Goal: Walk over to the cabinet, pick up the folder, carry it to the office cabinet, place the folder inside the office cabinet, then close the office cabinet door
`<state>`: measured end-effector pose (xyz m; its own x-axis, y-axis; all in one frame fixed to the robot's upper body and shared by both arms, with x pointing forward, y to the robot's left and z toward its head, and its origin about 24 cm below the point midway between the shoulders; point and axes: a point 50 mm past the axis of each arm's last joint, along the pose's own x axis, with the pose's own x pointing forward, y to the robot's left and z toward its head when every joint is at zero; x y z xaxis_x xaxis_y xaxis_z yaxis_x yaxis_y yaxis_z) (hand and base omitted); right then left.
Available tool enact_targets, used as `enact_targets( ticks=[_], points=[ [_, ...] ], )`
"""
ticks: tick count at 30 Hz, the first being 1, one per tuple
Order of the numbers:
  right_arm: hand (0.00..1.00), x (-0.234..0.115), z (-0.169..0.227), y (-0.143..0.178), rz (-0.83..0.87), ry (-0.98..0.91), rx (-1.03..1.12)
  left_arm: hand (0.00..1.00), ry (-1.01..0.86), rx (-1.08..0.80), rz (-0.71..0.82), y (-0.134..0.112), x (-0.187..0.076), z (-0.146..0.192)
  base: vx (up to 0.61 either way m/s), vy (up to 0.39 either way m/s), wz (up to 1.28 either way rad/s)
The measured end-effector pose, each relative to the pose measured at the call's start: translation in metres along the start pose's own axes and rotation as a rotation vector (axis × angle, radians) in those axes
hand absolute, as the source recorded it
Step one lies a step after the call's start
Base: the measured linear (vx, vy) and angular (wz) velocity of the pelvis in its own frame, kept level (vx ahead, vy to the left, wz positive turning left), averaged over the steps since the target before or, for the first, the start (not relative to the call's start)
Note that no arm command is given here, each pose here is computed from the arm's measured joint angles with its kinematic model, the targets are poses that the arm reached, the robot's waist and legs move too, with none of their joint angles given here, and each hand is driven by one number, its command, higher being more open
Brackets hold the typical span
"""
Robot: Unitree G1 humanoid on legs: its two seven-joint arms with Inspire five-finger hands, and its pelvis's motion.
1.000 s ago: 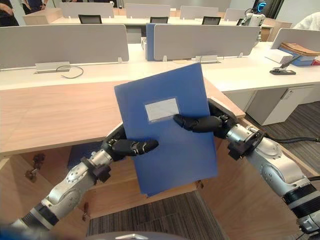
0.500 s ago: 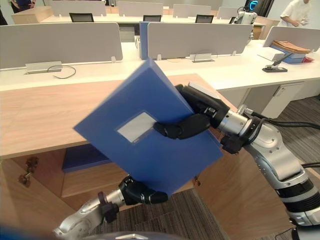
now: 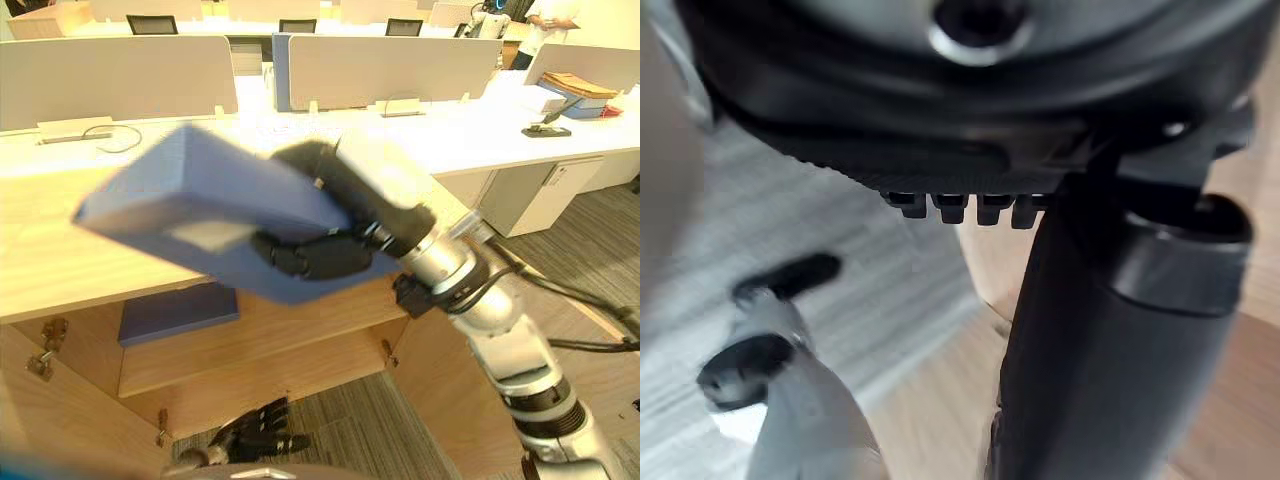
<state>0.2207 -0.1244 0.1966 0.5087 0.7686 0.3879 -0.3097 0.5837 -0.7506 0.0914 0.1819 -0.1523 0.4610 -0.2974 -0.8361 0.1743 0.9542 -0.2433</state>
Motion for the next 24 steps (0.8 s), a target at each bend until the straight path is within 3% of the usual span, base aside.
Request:
enact_targets(
  ticks=[5,8,18,24],
  points=[
    [0.0,-0.025,-0.041,0.07,0.349,0.241,0.142,1.0,0.085,-0.05,0.221,0.031,-0.008,-0.017,-0.01,0.004,0.11],
    [0.0,-0.042,-0.059,0.085,0.454,0.367,0.156,1.0,0.094,-0.045,0.287,0.037,-0.011,-0.019,0.0,0.021,0.2],
    [0.0,-0.054,-0.071,0.09,0.521,0.44,0.091,1.0,0.175,-0.083,0.377,0.043,-0.027,-0.051,-0.01,0.007,0.13],
    [0.0,-0.096,-0.119,0.124,0.539,0.736,0.198,1.0,0.144,-0.084,0.404,0.041,-0.024,-0.046,-0.02,-0.01,0.19]
  ],
)
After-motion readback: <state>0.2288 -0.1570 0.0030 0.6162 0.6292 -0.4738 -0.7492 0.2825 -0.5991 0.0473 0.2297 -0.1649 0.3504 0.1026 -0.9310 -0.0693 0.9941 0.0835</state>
